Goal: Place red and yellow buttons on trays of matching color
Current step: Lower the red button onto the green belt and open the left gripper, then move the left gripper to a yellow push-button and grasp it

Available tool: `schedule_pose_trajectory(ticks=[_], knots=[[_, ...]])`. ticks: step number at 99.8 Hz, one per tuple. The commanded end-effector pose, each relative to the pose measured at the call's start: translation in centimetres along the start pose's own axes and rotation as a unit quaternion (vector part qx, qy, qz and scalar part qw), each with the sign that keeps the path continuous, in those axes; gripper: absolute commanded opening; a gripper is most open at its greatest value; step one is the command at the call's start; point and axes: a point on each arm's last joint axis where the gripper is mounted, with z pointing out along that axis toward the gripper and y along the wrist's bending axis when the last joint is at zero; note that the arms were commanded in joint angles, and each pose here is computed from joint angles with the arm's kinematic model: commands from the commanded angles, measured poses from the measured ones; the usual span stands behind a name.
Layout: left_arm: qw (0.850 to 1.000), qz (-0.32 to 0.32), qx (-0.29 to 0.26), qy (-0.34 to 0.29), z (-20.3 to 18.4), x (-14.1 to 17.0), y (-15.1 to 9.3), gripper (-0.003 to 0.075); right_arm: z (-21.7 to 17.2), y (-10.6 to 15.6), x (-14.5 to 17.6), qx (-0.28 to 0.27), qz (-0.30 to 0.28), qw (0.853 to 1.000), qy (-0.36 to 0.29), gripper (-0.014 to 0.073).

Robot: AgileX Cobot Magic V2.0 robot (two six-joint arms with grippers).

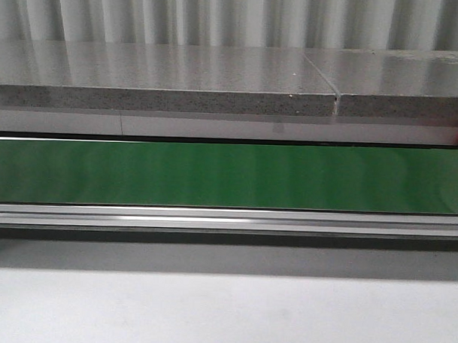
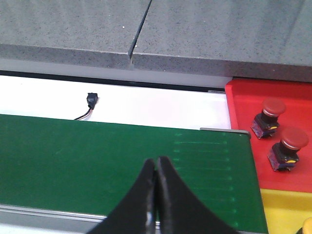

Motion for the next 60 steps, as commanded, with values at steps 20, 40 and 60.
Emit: schedule_pose_trajectory(ticks=[20,40,60], knots=[[0.994,-0.025,0.004,-0.102,-3.2,-3.7,0.8,0.0627,-0.4,-0.2,-1.2,0.012,0.0,0.999,-0.04,-0.0081],[0.993,-0.083,-0.042,-0.074,-1.1,-3.6,5.2,0.0584,-0.4,-0.2,-1.2,0.012,0.0,0.999,-0.04,-0.0081],[0.988,-0.134,-0.072,-0.031,2.3,-2.8,8.8,0.0582,-0.4,-0.2,-1.2,0.012,0.0,0.999,-0.04,-0.0081]])
